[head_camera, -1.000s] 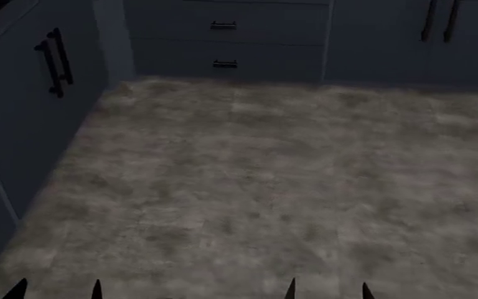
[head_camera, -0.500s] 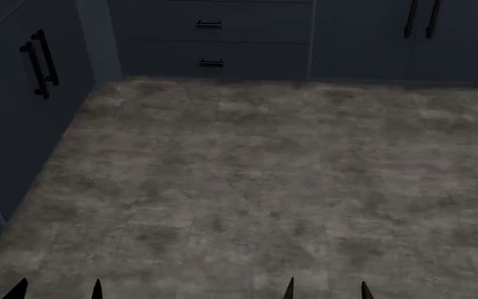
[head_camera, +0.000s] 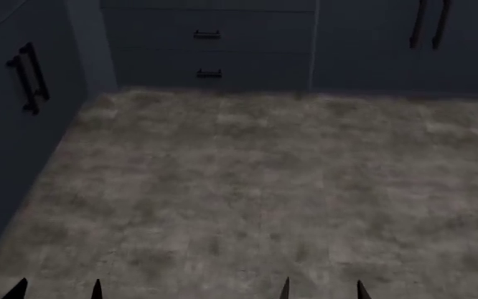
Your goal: Navigate to the shelves.
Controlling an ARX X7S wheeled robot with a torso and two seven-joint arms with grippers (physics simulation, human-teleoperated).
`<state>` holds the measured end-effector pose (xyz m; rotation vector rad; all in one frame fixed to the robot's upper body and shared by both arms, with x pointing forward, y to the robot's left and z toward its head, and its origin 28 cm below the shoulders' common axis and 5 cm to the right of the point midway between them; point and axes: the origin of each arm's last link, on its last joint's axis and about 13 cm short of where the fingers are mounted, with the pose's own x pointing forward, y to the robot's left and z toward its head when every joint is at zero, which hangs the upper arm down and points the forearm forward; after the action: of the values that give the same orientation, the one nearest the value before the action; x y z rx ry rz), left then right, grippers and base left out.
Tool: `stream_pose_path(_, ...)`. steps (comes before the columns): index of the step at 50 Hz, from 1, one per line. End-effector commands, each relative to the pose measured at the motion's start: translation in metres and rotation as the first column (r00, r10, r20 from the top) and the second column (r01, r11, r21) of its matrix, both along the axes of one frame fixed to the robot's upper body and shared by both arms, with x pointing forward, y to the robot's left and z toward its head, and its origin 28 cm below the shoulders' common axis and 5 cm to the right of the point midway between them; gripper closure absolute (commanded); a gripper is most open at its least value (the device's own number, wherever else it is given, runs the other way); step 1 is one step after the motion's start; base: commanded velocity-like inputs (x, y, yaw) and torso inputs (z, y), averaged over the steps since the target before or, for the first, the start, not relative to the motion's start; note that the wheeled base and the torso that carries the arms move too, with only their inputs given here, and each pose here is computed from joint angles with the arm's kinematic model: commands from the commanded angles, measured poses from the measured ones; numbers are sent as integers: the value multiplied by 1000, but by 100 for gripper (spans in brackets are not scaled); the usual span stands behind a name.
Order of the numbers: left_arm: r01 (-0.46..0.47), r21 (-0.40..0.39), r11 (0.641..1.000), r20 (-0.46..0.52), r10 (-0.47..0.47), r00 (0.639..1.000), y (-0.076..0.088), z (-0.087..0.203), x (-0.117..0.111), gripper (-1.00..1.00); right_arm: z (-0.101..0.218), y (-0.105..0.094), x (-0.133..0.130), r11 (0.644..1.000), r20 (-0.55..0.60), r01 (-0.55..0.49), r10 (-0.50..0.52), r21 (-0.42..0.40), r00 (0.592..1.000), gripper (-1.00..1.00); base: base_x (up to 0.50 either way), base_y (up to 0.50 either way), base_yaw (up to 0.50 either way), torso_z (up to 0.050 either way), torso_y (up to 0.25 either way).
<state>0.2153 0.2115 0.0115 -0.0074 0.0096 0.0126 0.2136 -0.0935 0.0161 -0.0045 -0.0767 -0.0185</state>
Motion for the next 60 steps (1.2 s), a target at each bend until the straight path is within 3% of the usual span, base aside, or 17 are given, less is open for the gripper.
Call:
stream_pose_path(1,-2,-1,1000,-1,2,1000,0,0,1,-100,0,0,1,1000,4,-5,5,5,1000,-100,18,-394,0,0,0)
stream_pose_path(60,-1,-1,1000,1,1,1000,1,-1,1,-100,0,0,0,1000,20,-5,4,6,1000,-100,23,-487,0,0,0)
